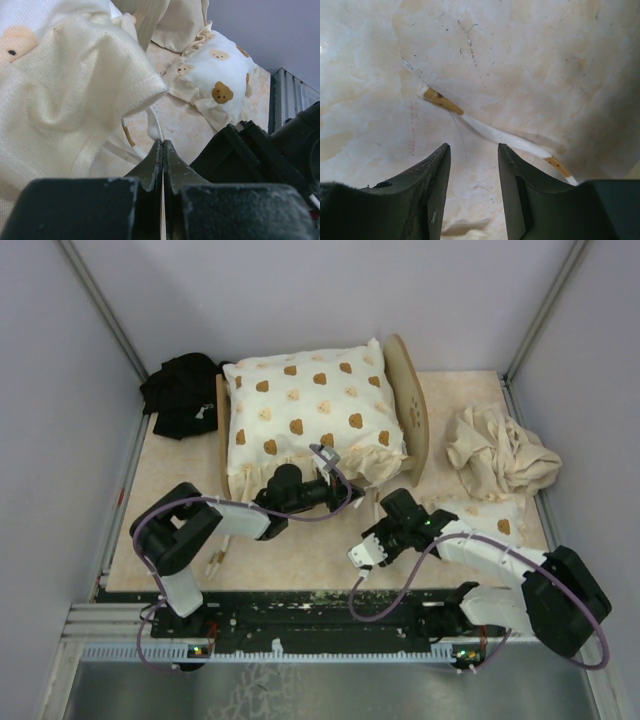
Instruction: Set up the pet bed
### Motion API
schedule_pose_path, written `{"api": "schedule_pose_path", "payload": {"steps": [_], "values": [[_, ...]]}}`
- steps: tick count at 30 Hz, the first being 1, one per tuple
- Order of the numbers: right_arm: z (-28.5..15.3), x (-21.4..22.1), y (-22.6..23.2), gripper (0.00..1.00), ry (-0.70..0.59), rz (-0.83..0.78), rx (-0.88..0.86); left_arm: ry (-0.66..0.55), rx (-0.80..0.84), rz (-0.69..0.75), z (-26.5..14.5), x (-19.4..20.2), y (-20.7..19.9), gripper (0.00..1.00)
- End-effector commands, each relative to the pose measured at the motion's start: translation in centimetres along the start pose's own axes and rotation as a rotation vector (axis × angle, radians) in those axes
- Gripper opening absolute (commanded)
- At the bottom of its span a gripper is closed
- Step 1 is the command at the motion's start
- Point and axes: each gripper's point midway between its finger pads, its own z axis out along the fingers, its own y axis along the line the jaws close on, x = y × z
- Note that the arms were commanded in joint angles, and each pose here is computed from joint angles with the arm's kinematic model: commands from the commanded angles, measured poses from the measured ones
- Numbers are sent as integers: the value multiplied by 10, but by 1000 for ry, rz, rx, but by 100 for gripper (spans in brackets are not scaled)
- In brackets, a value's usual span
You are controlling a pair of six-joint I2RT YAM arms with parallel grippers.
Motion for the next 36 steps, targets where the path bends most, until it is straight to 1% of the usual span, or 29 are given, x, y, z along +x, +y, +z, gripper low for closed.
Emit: {"api": "schedule_pose_path", "payload": {"steps": [1,7,9,10,12,13,16,20,22,24,27,31,33,36], "values": [[2,-5,-25,43,13,-136,16,-39,38,-5,1,-9,-7,0],[15,-9,-28,43,13,-203,-27,-39,29,-3,1,-8,-4,0],[17,-9,-28,38,10,-201,-44,-36,24,-5,1,-8,-3,0],[18,-10,-28,29,5,-197,-44,-36,22,-5,1,-8,-2,0],[20,-11,-28,4,-1,-183,-31,-36,18,-7,1,-7,0,0],[20,-13,-29,0,-12,-162,-17,-37,17,-7,2,-8,0,0],[15,-18,-37,0,-38,-69,40,-33,11,-11,1,-6,2,0],[-11,-13,-66,0,-44,266,207,-31,7,-12,2,-5,3,0],[-27,-2,-71,0,-24,436,279,-31,6,-13,1,-4,4,0],[-42,6,-74,0,-44,565,354,-29,12,-19,1,-3,2,0],[-64,23,-83,0,-48,698,520,-32,14,-25,0,-1,2,0],[-97,56,-96,0,-35,883,718,-23,24,-31,0,3,-1,0],[-107,70,-97,0,1,935,759,-18,21,-34,-1,5,-3,0],[-101,89,-90,0,82,975,721,-7,21,-39,-2,12,-5,0]]}}
